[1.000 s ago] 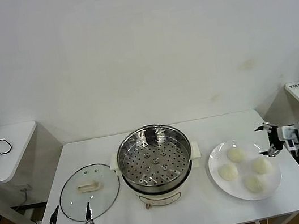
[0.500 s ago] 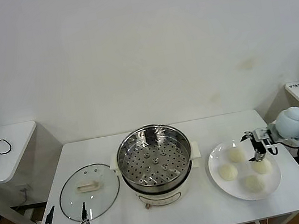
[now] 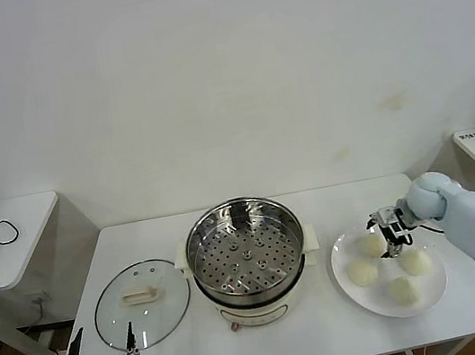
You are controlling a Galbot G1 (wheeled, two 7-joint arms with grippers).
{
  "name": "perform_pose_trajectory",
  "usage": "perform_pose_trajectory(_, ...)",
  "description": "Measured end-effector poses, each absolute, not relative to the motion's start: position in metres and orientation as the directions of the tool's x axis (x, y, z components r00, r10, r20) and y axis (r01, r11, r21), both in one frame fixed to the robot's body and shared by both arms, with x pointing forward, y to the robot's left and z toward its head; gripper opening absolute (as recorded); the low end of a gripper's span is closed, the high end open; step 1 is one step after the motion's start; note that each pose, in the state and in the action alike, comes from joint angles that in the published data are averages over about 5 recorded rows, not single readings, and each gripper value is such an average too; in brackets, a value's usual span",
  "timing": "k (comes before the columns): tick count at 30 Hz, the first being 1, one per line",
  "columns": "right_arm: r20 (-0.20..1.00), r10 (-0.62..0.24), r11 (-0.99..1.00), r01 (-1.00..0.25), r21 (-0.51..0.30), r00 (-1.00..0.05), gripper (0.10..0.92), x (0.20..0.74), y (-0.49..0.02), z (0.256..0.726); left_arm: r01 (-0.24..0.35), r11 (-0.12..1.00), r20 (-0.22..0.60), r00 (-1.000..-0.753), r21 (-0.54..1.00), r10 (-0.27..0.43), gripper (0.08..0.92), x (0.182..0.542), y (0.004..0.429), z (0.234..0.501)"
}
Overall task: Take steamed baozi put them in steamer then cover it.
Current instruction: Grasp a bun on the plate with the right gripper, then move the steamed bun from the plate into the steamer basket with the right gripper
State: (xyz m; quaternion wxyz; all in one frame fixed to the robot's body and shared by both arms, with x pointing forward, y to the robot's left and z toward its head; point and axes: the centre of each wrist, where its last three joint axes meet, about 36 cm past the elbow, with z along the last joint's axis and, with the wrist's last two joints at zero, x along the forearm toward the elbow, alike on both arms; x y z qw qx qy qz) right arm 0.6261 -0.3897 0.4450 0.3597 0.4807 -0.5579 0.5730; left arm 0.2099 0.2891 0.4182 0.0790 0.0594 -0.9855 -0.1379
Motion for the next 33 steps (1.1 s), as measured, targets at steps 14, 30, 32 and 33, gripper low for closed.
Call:
perform_pose_trajectory(14,0.961,-0.088,-0.126,-0.954,-0.27,-0.26,0.623,0.631,-0.387,0.442,-0.099,0.953,0.136,-0.98,0.285,-0.142,0.823,0.21,0.29,0.42)
perform_pose_trajectory(30,0.94,-0.12,-0.118,-0.936,-0.333,-0.319,0.62,0.629,-0.399,0.529,-0.076,0.957,0.13,-0.985,0.282,-0.117,0.823,0.214,0.289,0.42)
perform_pose_trajectory(32,0.93,-0.139,-0.121,-0.927,-0.356,-0.339,0.621,0.629,-0.396,0.55,-0.071,0.957,0.127,-0.986,0.281,-0.111,0.823,0.216,0.289,0.42)
perform_pose_trajectory(33,0.925,-0.151,-0.125,-0.921,-0.368,-0.349,0.622,0.63,-0.393,0.561,-0.069,0.957,0.126,-0.986,0.281,-0.108,0.823,0.217,0.289,0.421)
